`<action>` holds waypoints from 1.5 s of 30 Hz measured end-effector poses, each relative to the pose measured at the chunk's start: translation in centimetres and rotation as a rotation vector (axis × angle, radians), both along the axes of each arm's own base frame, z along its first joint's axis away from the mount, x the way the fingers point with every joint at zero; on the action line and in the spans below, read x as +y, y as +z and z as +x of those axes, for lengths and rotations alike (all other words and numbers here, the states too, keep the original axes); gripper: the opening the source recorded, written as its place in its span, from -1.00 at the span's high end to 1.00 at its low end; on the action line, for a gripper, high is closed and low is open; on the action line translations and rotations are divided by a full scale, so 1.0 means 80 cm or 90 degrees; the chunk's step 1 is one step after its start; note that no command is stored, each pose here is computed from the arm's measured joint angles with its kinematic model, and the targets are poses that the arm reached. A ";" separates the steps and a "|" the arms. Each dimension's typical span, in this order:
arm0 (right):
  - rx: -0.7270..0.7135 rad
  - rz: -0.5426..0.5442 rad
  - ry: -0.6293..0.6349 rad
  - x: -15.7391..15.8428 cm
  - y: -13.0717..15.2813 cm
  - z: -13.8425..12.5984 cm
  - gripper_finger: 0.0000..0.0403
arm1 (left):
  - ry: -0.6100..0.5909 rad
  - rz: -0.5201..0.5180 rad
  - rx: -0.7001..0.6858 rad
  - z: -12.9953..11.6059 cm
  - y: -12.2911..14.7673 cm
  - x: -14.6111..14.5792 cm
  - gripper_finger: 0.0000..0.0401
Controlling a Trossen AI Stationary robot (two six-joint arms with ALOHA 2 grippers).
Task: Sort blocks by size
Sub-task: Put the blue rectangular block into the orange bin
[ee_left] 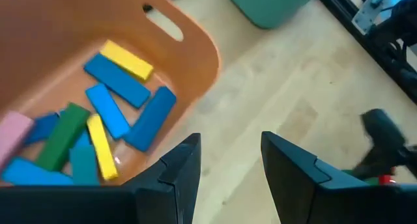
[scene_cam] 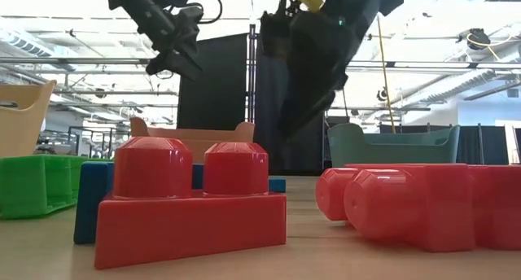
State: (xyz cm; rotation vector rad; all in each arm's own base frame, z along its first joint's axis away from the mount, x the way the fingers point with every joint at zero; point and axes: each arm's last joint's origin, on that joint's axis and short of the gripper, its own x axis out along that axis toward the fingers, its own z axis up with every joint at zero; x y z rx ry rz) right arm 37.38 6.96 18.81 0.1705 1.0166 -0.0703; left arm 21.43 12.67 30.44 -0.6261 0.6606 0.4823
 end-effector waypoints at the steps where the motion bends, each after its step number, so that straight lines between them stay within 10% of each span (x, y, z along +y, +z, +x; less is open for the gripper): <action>1: 0.008 0.002 0.002 -0.004 -0.004 0.000 -0.02 | 0.003 -0.010 0.000 0.001 0.000 -0.002 0.22; 23: 0.035 -0.026 0.072 -0.013 -0.070 0.024 0.00 | -0.085 -0.024 0.011 0.025 -0.004 -0.052 0.22; 33: 0.036 -0.039 0.031 -0.021 -0.069 0.025 0.58 | -0.171 0.043 0.033 0.032 -0.004 -0.074 0.22; 45: -0.038 -0.111 -0.049 -0.041 -0.017 0.019 0.53 | -0.240 0.124 -0.017 0.010 0.024 -0.097 0.22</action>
